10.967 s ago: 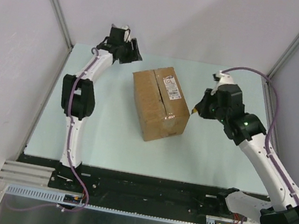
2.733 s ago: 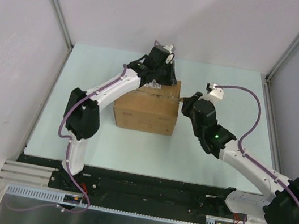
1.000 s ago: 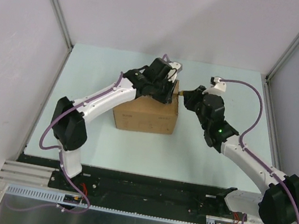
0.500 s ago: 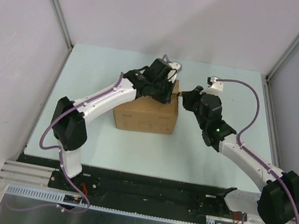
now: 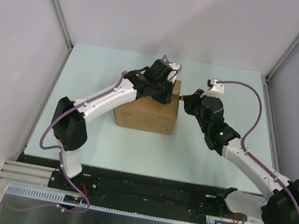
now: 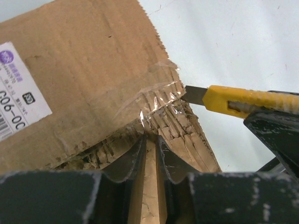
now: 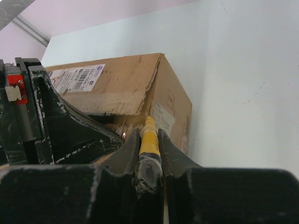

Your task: Unpack the express box

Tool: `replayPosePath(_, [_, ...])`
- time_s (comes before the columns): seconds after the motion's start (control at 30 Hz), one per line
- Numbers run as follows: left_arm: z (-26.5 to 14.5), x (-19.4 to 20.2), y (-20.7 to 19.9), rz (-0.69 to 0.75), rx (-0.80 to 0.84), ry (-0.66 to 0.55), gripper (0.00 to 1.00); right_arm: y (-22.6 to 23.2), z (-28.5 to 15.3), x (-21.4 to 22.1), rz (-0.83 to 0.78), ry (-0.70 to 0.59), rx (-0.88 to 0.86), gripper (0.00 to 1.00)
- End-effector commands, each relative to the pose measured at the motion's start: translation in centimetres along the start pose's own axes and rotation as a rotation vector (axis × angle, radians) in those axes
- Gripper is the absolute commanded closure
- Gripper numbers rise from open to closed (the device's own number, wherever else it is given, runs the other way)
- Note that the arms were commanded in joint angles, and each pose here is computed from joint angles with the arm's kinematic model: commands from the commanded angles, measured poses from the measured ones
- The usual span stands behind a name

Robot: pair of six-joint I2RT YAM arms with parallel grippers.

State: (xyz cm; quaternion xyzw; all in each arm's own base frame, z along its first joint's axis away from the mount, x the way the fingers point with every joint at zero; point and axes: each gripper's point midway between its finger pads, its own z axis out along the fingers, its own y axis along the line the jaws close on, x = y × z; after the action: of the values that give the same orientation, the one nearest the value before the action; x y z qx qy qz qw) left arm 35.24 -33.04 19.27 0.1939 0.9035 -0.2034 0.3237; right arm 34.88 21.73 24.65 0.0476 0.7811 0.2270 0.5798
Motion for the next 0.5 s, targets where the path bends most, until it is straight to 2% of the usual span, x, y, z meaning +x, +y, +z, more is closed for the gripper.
replayPosePath(0.0, [1.6,2.3,3.2,-0.013,-0.137,0.086,0.8,-0.7,-2.0,2.5,-0.075,0.127,-0.003,1.0])
replayPosePath(0.27, [1.7,2.2,3.1,-0.015,-0.135,0.09,0.8,0.5,-2.0,2.7,-0.031,0.134,-0.055,1.0])
replayPosePath(0.47, [1.5,1.9,3.0,-0.015,-0.136,0.083,0.8,1.9,-2.0,0.6,0.015,0.067,-0.115,1.0])
